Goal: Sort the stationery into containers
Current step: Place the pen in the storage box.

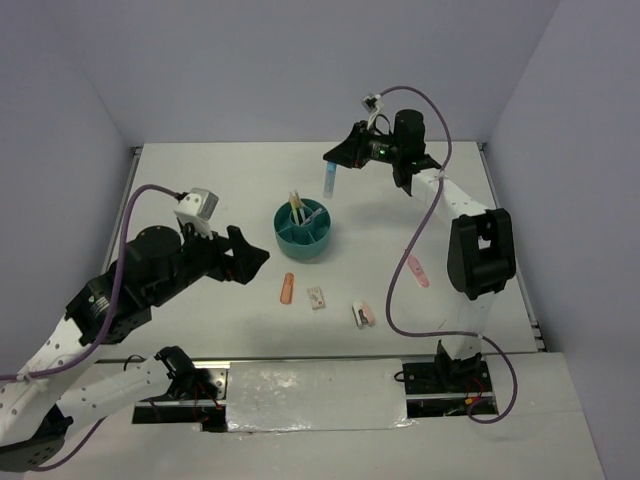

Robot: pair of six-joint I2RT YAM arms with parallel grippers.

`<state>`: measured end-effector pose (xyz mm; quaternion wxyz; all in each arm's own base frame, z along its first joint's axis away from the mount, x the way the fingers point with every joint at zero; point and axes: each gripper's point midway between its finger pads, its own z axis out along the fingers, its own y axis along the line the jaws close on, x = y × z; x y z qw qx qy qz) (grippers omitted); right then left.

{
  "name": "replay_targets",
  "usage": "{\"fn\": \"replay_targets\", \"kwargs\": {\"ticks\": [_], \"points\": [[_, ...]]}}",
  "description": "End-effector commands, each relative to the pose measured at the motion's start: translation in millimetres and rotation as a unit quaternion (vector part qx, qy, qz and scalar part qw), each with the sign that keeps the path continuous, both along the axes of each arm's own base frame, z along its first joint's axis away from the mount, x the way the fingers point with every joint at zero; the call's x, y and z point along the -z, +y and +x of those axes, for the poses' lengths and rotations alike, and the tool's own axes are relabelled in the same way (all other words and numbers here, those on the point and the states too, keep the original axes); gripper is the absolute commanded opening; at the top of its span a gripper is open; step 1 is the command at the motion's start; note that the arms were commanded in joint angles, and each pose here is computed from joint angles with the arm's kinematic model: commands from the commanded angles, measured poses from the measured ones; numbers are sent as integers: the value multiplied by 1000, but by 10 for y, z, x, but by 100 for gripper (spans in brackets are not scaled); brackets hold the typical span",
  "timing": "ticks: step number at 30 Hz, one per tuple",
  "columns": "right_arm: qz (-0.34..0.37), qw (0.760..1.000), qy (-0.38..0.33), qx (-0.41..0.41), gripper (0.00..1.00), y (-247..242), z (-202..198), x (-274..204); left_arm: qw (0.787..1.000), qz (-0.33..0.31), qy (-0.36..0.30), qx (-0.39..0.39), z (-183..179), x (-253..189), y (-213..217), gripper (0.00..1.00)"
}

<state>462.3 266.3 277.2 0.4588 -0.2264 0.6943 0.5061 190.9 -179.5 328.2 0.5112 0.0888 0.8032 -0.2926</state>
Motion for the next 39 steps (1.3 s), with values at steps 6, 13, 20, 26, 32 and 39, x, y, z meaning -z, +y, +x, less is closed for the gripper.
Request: {"fn": "replay_targets", "kwargs": {"ticks": [6, 13, 20, 26, 32, 39], "points": [[-11, 998, -45, -39, 0, 133, 42, 108, 999, -16, 25, -23, -109, 41, 135, 99], [-23, 998, -33, -48, 1, 292, 109, 340, 999, -28, 28, -17, -116, 66, 91, 99], [-34, 998, -28, -42, 4, 388, 230, 518, 998, -40, 41, 10, -156, 138, -36, 99], [-45, 998, -23, -48, 8, 442, 197, 733, 997, -58, 38, 28, -193, 128, -98, 99], [-49, 998, -21, -46, 10, 453, 204, 808, 996, -64, 41, 47, -247, 143, -143, 99], [-43, 997, -15, -59, 43, 459, -46, 882, 996, -64, 40, 53, -276, 168, -143, 99]]}}
